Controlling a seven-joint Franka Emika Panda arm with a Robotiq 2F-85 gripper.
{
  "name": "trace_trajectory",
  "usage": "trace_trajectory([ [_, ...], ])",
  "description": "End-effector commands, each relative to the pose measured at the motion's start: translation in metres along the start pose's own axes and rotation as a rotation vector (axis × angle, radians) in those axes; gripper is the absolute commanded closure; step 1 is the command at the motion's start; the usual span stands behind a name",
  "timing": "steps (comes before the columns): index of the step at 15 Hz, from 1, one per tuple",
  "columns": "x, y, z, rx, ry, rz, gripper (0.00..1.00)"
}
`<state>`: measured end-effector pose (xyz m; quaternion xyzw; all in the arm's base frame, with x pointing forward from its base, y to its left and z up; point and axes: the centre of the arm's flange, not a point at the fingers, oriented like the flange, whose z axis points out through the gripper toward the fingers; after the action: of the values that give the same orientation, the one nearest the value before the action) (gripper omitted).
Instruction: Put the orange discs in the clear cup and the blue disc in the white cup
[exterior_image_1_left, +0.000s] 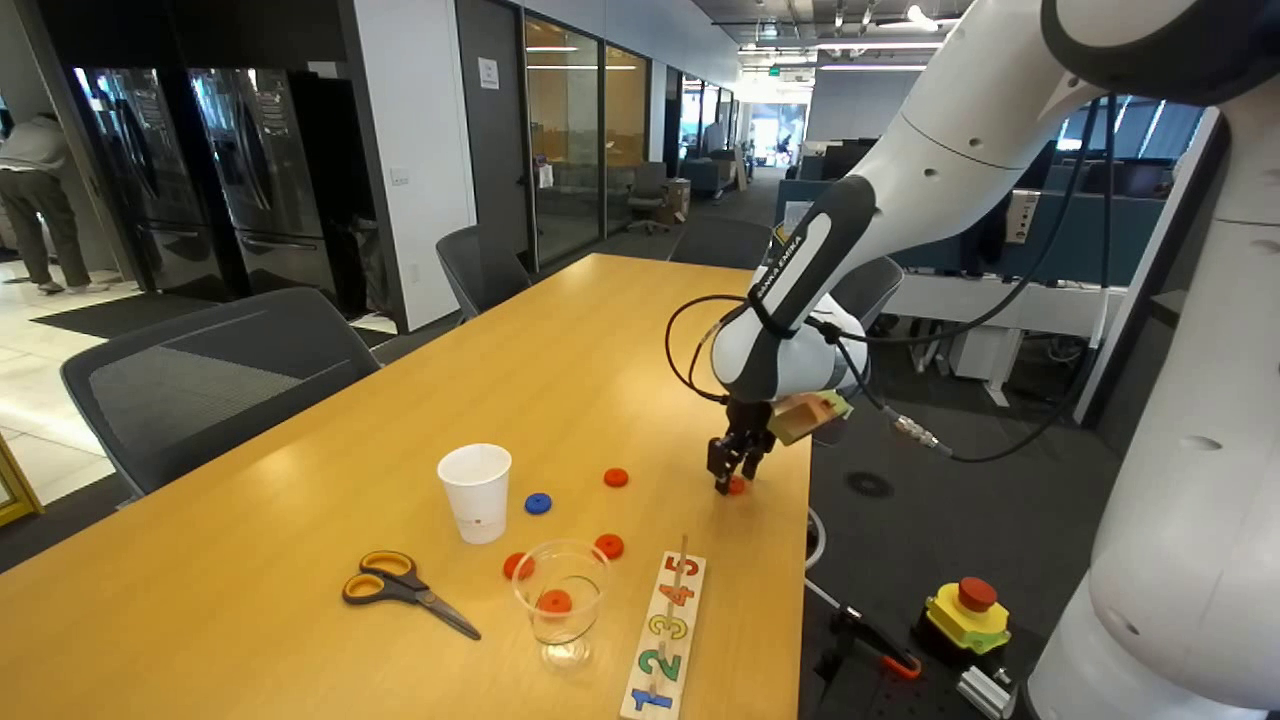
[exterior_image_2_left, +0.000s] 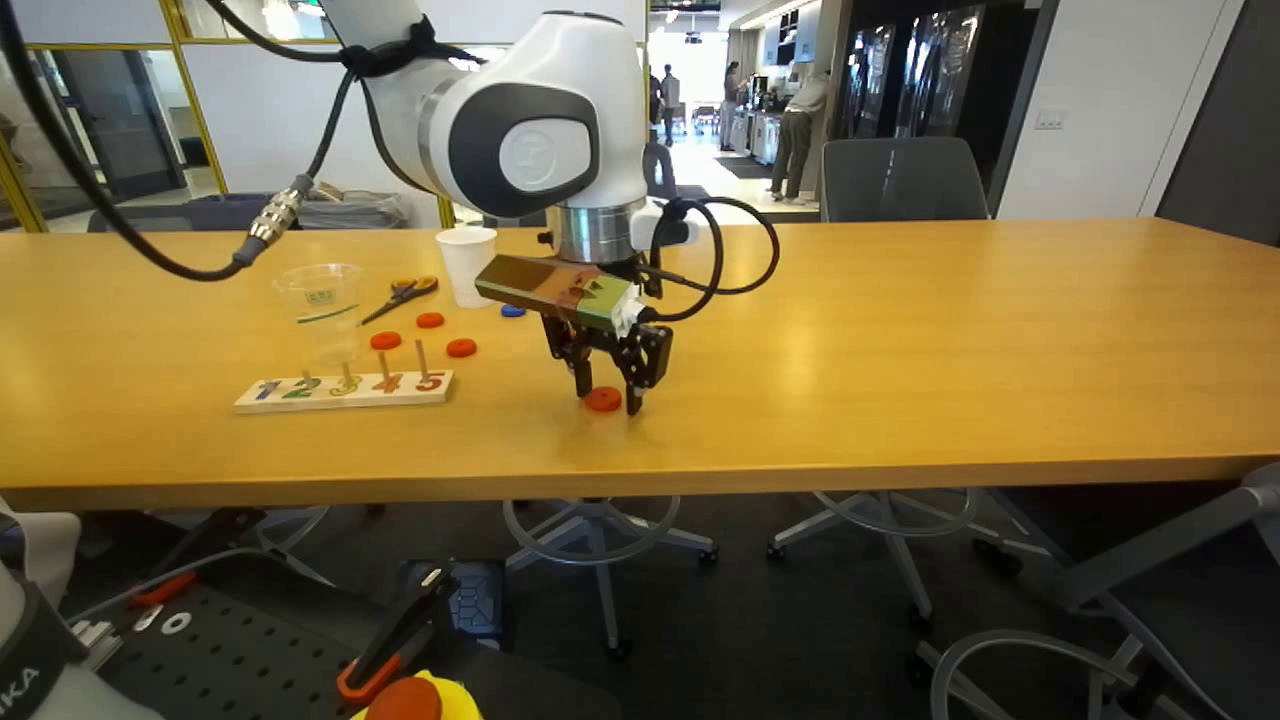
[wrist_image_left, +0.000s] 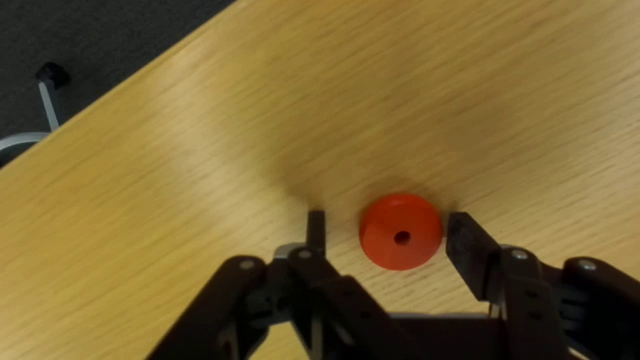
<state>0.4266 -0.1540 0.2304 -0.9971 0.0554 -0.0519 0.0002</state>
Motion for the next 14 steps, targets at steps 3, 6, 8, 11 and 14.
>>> trace_trajectory([
  [3,0.012,0.007,0.002,0.007,0.0,0.005,0.8],
  [6,0.015,0.002,-0.005,0.018,-0.002,-0.006,0.83],
  [8,0.022,-0.008,-0.017,0.032,0.003,-0.029,0.83],
  [11,0.034,-0.032,-0.039,0.085,0.001,-0.095,0.83],
  [14,0.034,-0.062,-0.067,0.137,0.017,-0.18,0.83],
])
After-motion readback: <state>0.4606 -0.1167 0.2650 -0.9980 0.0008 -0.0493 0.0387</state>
